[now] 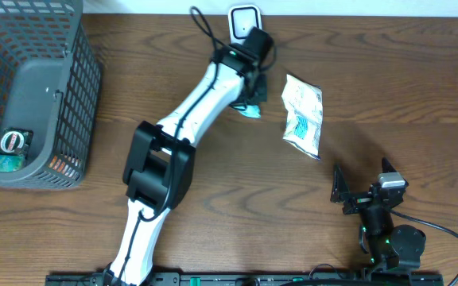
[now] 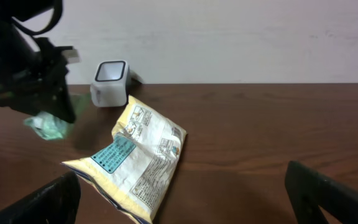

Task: Scan the item barcode
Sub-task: 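Carry the green tissue pack to the scanner and set it down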

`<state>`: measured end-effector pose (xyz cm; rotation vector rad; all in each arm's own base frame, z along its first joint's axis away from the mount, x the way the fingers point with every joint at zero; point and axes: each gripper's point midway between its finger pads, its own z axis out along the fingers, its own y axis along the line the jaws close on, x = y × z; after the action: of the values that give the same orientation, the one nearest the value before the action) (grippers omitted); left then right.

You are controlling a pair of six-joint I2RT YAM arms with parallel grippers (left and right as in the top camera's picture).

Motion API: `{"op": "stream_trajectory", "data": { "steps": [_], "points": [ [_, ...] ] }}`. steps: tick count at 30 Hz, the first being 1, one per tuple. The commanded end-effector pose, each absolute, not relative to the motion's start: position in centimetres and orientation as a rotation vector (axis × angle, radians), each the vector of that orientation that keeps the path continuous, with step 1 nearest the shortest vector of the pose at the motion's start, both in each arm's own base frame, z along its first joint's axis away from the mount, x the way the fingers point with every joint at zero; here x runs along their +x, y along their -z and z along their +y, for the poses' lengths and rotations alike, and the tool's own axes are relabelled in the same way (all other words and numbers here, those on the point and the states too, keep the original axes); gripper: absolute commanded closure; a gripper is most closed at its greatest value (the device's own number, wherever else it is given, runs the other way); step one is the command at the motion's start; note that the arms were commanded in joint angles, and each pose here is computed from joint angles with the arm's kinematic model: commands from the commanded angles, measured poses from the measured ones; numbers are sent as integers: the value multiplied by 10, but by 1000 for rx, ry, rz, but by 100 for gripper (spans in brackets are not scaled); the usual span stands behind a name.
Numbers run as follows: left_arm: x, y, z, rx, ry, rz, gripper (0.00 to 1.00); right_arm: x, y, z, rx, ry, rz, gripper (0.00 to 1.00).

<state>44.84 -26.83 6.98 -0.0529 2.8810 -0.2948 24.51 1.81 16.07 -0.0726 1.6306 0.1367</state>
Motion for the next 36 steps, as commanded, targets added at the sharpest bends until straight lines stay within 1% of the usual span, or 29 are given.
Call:
{"op": "stream_trajectory", "data": {
  "steps": [1,4,5,6,7,8,9,10,11,16,17,18,23,25,30,33,36],
  "points": [
    [446,-65,-259,-81,243,2902,92,245,-160,16,-75,-120,1630,1],
    [441,-61,-260,-71,232,2919,92,245,-160,16,-75,-120,1630,1],
    [439,-60,-262,-65,229,2923,86,245,-160,16,-75,-120,1630,1],
    [437,-58,-264,-57,226,2928,83,245,-160,16,-75,-120,1630,1],
    [436,-56,-266,-49,224,2932,78,245,-160,16,-75,-120,1630,1],
    [434,-55,-268,-43,222,2936,77,245,-160,16,-75,-120,1630,1],
    [433,-53,-270,-36,221,2939,73,245,-160,16,-75,-120,1630,1],
    [431,-53,-272,-29,220,2941,69,245,-160,16,-75,-120,1630,1],
    [431,-53,-273,-23,221,2941,59,245,-160,16,-75,-120,1630,1],
    [432,-60,-274,142,215,2914,58,245,-160,16,-75,-120,1630,1],
    [435,-66,-272,164,218,2900,55,245,-160,16,-75,-120,1630,1],
    [438,-72,-269,172,223,2886,53,245,-160,16,-75,-120,1630,1],
    [467,-135,-244,200,248,2726,52,245,-160,16,-75,-120,1630,1],
    [483,-168,-219,140,204,2633,49,245,-160,16,-75,-120,1630,1],
    [515,-261,-122,-80,44,2370,47,245,-160,16,-75,-120,1630,1],
    [519,-305,-50,-248,-47,2246,47,245,-160,16,-75,-120,1630,1],
    [513,-327,24,-408,-123,2174,46,245,-160,16,-75,-120,1630,1]
  ]
}}
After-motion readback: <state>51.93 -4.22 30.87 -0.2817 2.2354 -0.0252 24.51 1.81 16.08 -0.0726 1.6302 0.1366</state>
